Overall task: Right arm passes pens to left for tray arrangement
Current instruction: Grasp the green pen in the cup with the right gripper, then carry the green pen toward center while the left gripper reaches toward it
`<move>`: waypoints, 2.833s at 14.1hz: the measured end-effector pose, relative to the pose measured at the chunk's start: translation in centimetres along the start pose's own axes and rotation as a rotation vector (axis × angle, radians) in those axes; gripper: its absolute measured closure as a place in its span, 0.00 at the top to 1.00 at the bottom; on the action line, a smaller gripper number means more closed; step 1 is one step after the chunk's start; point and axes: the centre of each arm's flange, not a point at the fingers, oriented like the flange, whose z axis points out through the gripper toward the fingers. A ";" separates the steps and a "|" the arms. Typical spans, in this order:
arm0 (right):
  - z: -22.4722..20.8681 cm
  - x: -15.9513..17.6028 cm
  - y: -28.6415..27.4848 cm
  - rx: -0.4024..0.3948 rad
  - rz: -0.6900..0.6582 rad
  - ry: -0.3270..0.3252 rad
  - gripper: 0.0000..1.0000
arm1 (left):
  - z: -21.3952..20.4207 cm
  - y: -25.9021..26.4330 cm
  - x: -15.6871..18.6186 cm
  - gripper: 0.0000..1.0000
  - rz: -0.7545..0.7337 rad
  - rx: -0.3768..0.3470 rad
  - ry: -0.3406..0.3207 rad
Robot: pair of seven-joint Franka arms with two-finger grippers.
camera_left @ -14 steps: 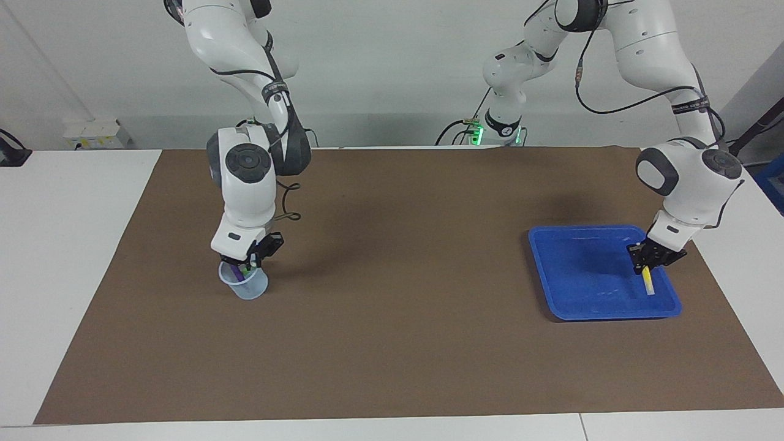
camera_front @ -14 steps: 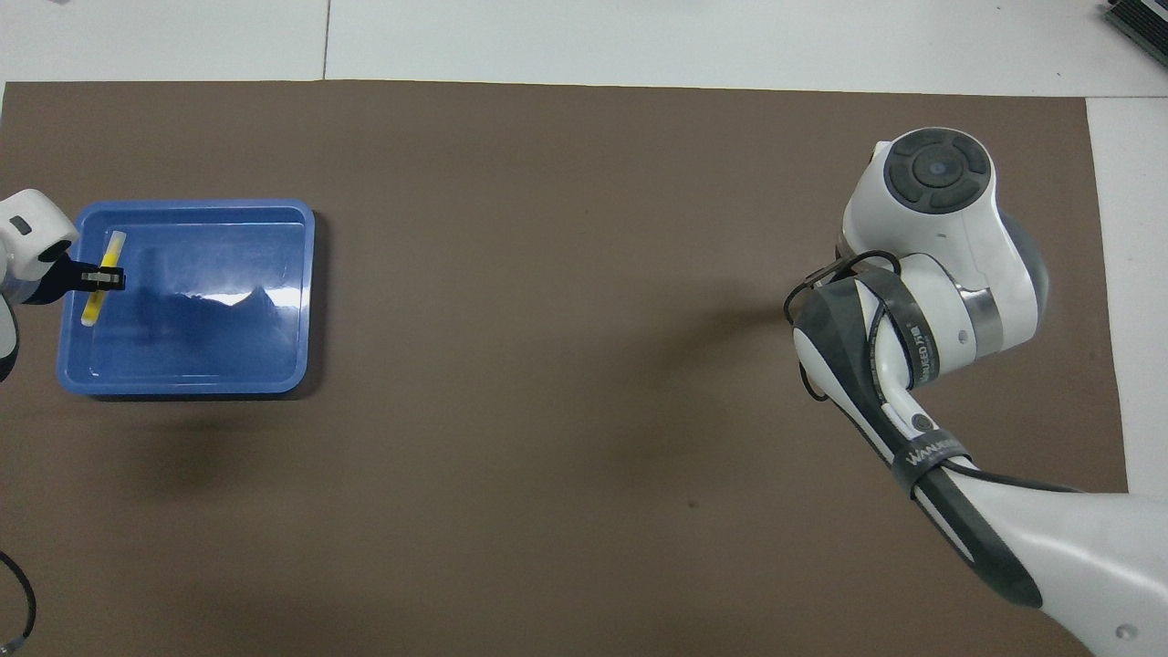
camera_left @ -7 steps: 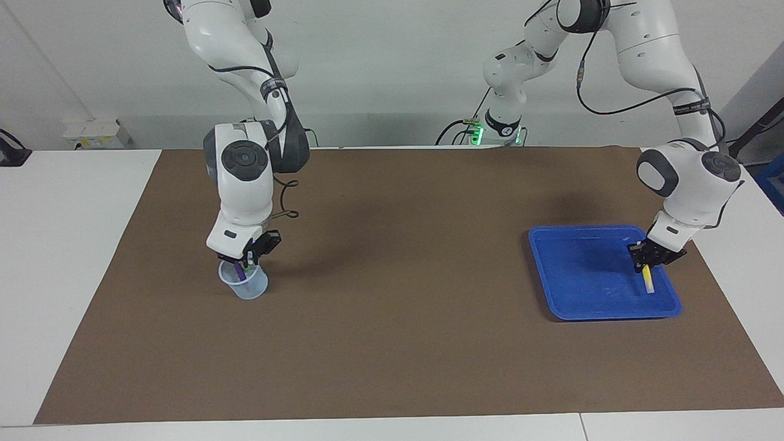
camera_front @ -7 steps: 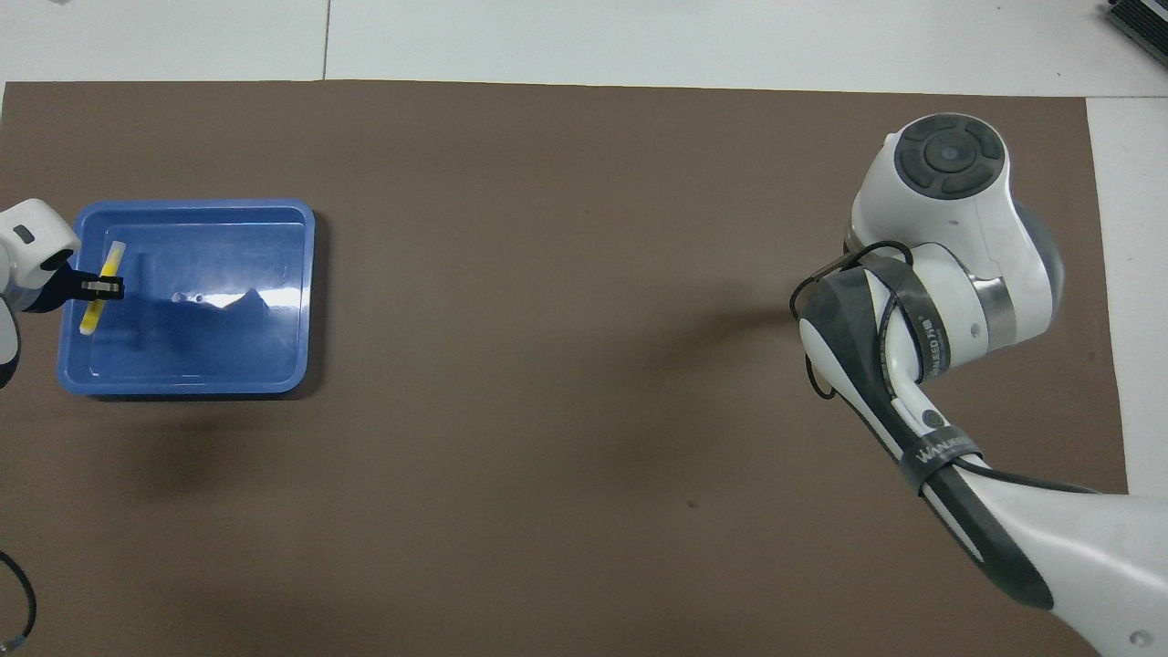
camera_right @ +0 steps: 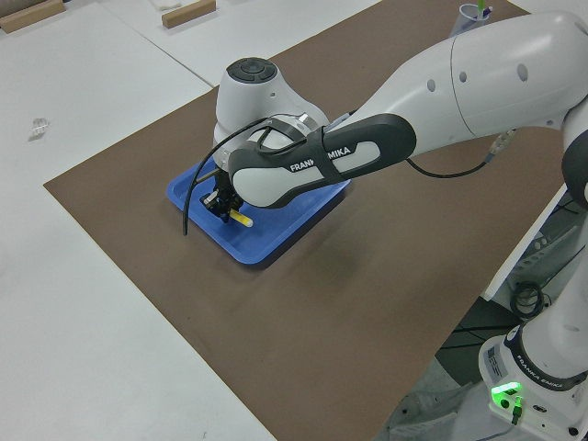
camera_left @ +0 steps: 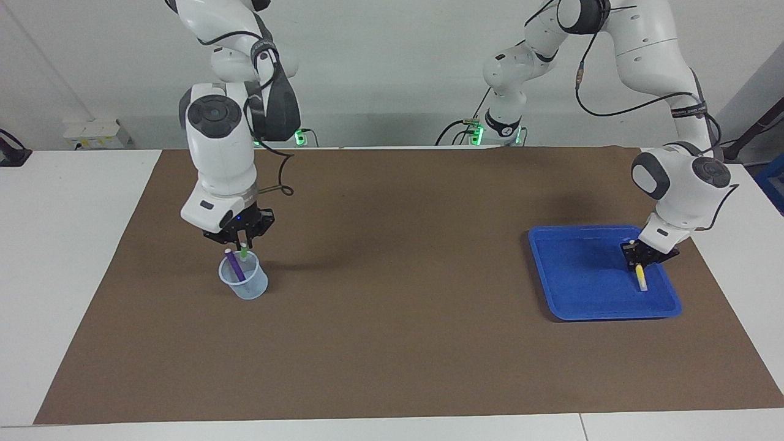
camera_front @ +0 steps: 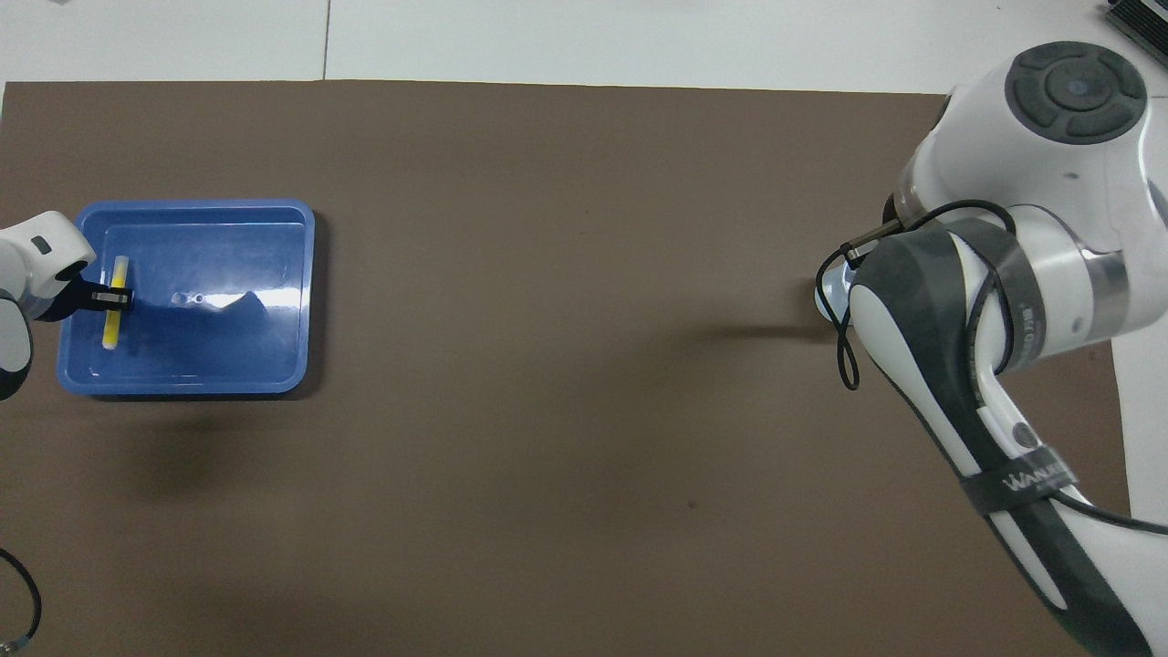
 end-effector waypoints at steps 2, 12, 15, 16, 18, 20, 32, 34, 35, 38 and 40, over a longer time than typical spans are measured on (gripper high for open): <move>-2.5 -0.9 0.5 0.034 0.024 0.007 0.19 | -0.1 0.0 0.1 0.54 0.000 0.001 0.003; -5.3 -1.2 2.7 0.417 0.348 0.050 0.19 | -10.1 2.4 4.4 0.68 0.008 -0.017 0.006; -5.3 -0.3 1.1 0.523 0.492 0.032 0.19 | -13.0 7.8 5.3 0.74 -0.125 -0.078 0.002; -5.2 0.0 0.7 0.556 0.535 0.028 0.19 | -14.1 10.5 5.7 0.75 -0.177 -0.084 -0.008; -4.8 0.7 -0.7 0.624 0.634 0.023 0.19 | -16.2 16.6 6.1 0.81 -0.271 -0.096 -0.027; -4.5 1.9 -3.4 0.689 0.737 0.039 0.19 | -17.9 21.5 6.1 0.87 -0.359 -0.115 -0.053; -5.0 4.8 -13.2 1.002 1.127 -0.026 0.19 | -22.8 39.8 4.7 1.00 -1.148 -0.290 -0.231; -5.1 5.0 -14.3 1.009 1.145 -0.025 0.19 | -23.4 41.6 4.8 1.00 -1.318 -0.340 -0.270; -5.1 5.0 -14.5 1.010 1.149 -0.024 0.19 | -23.7 42.5 5.0 1.00 -1.413 -0.369 -0.276; -5.0 5.1 -14.3 1.009 1.152 -0.024 0.19 | -24.7 44.6 5.5 1.00 -1.651 -0.455 -0.281; -4.9 5.1 -14.3 1.008 1.153 -0.026 0.19 | -25.0 44.9 5.9 1.00 -1.763 -0.489 -0.294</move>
